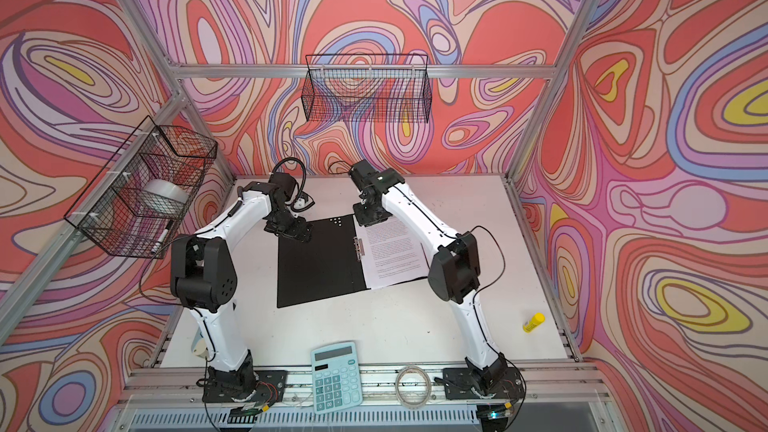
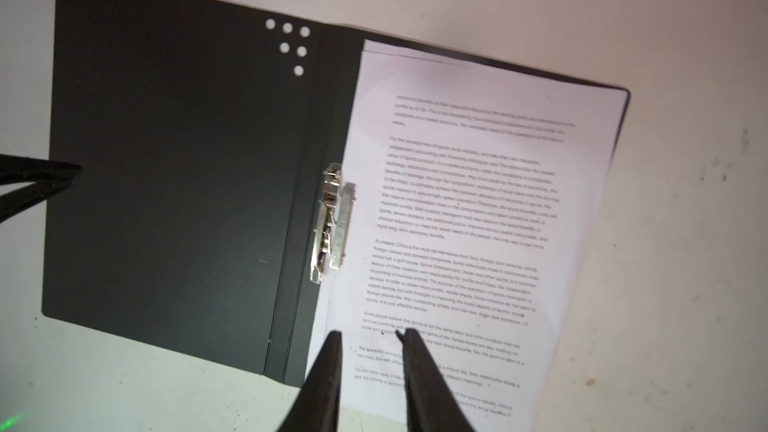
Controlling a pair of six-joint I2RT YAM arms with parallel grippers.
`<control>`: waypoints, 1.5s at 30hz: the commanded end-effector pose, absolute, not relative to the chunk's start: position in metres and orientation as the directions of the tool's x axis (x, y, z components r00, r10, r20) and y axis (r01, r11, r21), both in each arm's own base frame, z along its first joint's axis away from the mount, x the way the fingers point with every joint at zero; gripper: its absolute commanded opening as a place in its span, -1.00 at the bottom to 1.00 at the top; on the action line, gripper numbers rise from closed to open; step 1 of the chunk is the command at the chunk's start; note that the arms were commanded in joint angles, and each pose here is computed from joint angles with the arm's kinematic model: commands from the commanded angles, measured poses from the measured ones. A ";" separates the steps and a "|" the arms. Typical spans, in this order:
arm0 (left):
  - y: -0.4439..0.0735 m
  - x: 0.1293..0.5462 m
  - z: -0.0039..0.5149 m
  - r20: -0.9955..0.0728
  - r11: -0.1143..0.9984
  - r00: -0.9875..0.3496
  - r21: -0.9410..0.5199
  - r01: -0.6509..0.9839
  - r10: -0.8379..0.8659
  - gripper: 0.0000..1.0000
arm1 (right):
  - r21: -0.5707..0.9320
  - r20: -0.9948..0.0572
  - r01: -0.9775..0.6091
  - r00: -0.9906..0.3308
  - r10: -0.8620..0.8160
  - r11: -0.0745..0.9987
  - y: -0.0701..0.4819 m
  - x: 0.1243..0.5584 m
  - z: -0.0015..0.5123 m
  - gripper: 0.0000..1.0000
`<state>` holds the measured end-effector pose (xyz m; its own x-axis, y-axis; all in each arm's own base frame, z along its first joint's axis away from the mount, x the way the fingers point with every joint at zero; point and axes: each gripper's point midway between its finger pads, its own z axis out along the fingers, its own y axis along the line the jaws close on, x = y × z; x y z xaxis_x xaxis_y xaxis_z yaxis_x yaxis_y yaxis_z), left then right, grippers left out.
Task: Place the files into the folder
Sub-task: 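Lift both grippers off the folder and draw them apart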
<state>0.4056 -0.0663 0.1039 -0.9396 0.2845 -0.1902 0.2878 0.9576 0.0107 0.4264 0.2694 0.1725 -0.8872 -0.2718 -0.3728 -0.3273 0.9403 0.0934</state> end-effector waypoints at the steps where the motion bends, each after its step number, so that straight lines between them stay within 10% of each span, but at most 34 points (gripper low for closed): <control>1: -0.057 0.393 0.111 -0.169 0.975 -0.963 -0.031 0.219 0.211 0.99 | 0.212 -0.404 -0.180 -0.911 -0.081 0.961 0.236 0.448 0.174 -0.43; 17: -0.033 0.371 0.069 -0.067 0.991 -0.998 -0.133 -0.011 -0.020 0.99 | 0.391 -0.270 0.221 -0.900 0.341 0.893 0.100 0.444 0.097 -0.31; 45: -0.027 0.353 0.057 -0.044 0.986 -0.995 -0.146 -0.081 -0.088 0.99 | 0.413 -0.203 0.236 -0.918 0.341 0.880 0.083 0.461 0.051 -0.30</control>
